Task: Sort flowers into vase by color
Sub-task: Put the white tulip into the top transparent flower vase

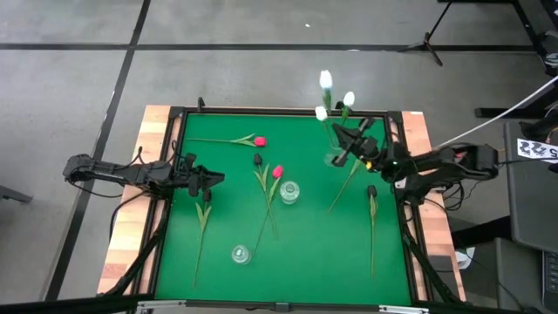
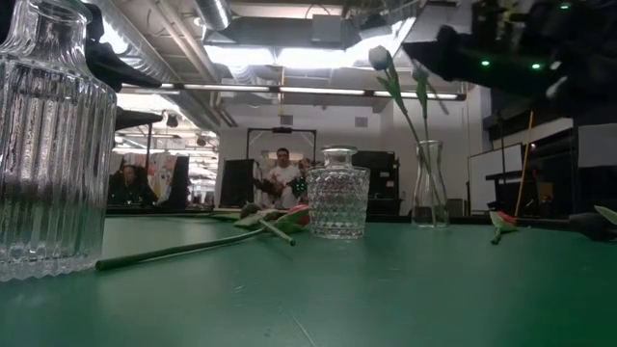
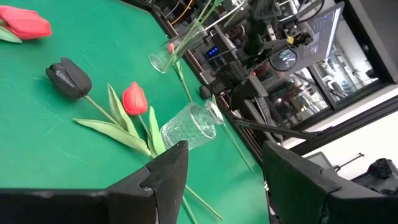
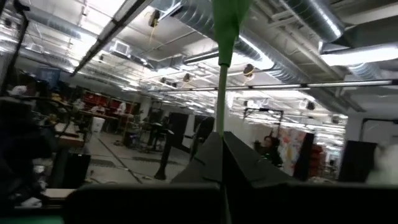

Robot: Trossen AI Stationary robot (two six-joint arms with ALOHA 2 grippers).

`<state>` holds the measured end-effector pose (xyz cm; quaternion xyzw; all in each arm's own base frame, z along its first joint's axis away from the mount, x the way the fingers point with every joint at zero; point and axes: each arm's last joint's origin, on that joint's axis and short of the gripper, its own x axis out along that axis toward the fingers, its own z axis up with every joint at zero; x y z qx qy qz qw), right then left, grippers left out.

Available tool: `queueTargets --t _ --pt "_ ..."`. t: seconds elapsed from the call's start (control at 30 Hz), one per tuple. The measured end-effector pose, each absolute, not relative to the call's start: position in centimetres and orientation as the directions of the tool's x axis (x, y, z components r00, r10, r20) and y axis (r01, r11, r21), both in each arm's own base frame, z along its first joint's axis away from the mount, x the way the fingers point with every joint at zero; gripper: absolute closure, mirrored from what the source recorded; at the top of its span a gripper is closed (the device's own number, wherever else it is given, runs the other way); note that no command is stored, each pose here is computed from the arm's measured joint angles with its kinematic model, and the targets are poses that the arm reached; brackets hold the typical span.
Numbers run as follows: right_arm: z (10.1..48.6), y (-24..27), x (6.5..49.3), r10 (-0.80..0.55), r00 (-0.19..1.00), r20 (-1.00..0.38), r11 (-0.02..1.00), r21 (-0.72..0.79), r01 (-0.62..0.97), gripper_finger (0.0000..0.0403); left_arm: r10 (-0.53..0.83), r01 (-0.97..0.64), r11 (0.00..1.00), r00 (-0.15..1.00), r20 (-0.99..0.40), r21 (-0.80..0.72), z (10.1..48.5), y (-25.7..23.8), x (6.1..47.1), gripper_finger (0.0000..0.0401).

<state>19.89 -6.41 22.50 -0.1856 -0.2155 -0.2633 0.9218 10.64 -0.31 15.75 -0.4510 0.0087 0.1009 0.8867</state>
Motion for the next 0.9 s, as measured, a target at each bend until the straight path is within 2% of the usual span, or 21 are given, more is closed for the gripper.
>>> queueTargets --t 0.1,0.27,0.7,0.9 --pt "23.1 -6.0 18.6 -0.384 0.751 0.536 0.777 -0.252 0.577 0.0403 0.171 -0.188 0.579 0.979 -0.106 -0.793 15.8 -0.3 10.6 0.0201" --pt "23.7 -5.6 17.7 -0.272 0.768 0.579 0.779 -0.336 0.529 0.0403 0.180 -0.198 0.602 0.978 -0.110 -0.774 15.7 -0.3 10.7 0.0201" --pt "22.0 -6.7 17.5 -0.333 0.792 0.511 0.771 -0.336 0.541 0.0403 0.187 -0.250 0.615 0.967 -0.170 -0.748 15.2 -0.3 11.0 0.0201" --pt "22.1 -7.3 19.0 -0.304 0.816 0.492 0.789 -0.350 0.505 0.0403 0.192 -0.276 0.617 0.961 -0.199 -0.737 14.9 -0.3 11.1 0.0201"
